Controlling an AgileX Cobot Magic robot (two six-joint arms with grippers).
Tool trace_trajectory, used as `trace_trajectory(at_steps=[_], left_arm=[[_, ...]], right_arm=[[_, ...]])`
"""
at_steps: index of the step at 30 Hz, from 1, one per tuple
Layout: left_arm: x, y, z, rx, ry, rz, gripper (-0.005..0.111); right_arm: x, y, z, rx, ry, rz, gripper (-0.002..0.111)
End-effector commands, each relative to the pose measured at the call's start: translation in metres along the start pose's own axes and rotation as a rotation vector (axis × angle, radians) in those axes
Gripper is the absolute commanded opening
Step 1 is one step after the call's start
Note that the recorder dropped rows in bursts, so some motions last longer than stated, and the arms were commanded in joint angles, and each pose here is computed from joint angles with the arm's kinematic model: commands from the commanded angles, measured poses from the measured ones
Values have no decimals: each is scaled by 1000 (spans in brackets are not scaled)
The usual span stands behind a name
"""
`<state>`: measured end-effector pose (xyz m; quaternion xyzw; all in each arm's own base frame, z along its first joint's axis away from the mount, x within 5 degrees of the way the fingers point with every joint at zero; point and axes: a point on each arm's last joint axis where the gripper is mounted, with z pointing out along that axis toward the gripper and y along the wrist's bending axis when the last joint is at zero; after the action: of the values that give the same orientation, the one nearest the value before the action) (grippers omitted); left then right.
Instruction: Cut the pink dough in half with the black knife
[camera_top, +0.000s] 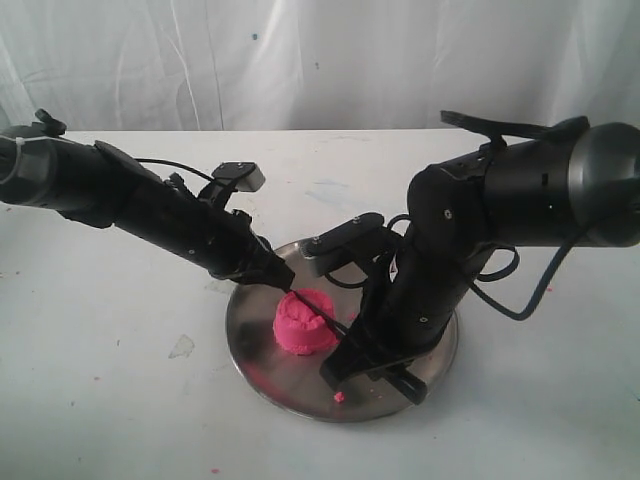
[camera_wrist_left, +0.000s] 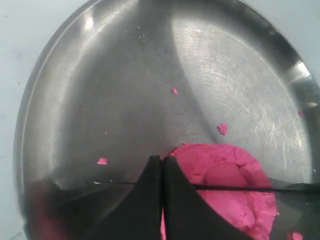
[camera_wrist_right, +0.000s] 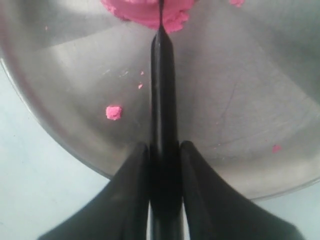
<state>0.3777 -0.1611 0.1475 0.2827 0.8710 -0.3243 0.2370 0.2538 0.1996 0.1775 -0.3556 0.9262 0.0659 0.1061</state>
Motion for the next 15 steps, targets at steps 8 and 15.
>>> trace_trajectory(at_steps=[8,15], left_arm=[[-11,-13,-17,-8,-29,55,0],[-10,-10,-15,-22,-29,51,0]], right_arm=[[2,-1,19,-2,54,2,0],[1,-1,18,-2,42,4,0]])
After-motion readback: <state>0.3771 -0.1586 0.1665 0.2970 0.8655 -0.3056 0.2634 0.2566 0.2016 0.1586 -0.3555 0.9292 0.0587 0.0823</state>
